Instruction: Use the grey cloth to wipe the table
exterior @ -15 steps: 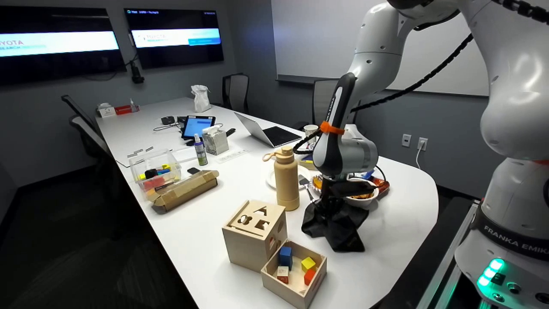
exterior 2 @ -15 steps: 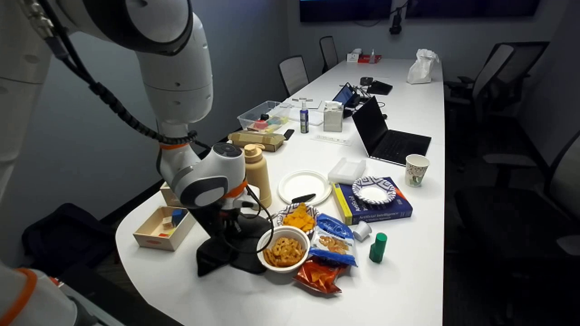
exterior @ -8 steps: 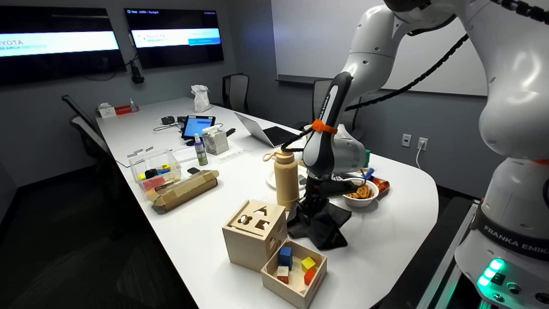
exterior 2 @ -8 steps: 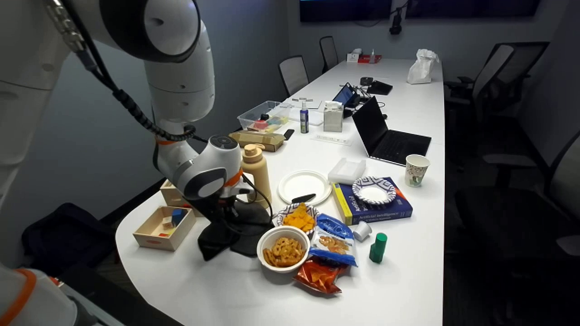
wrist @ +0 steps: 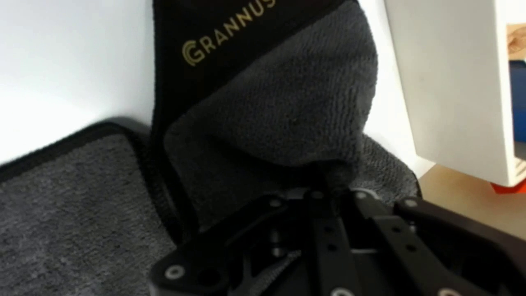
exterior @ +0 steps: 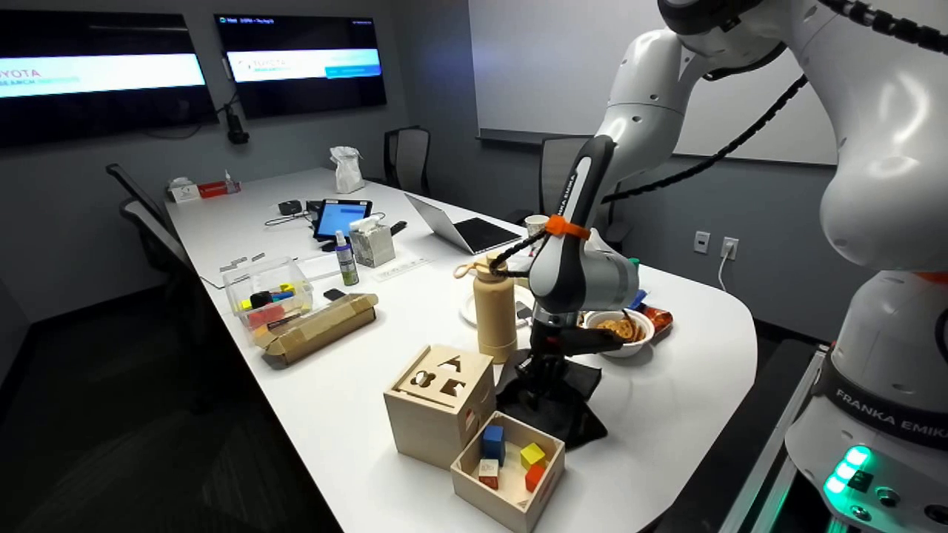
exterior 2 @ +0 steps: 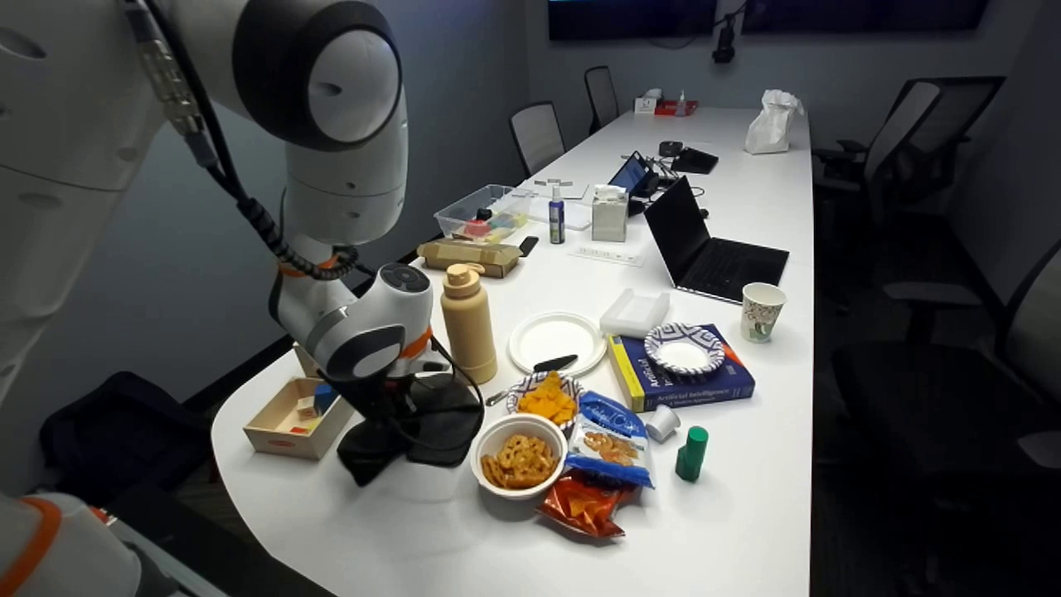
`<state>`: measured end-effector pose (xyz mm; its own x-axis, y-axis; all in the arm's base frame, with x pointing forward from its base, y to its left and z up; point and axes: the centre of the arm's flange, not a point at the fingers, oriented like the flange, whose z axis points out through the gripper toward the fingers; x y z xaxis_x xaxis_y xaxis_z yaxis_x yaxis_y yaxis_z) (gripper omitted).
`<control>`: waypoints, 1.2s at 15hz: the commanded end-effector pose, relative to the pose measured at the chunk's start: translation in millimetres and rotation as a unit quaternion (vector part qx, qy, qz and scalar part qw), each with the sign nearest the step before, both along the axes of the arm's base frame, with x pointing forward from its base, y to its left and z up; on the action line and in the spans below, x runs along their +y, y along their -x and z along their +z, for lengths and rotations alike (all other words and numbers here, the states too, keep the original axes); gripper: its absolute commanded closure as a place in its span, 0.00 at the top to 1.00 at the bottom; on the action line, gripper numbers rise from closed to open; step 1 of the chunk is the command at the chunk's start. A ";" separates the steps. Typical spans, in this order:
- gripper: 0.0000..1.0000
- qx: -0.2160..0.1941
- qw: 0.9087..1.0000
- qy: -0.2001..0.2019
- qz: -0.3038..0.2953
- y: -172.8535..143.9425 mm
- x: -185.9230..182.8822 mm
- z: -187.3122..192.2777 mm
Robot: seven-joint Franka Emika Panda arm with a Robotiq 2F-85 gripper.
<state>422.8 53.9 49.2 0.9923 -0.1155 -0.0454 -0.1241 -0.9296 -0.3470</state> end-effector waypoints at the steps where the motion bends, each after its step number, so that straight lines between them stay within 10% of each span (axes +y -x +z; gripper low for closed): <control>1: 0.01 0.009 0.999 0.021 -0.048 39.5 -22.3 7.1; 8: 0.01 -0.053 0.988 0.047 -0.140 38.0 -83.2 23.7; 18: 0.01 -0.019 0.997 -0.069 0.036 -9.0 -14.8 9.7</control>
<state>433.5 30.8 68.0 0.9907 -0.1278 0.0468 -0.0991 -0.9131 -0.3955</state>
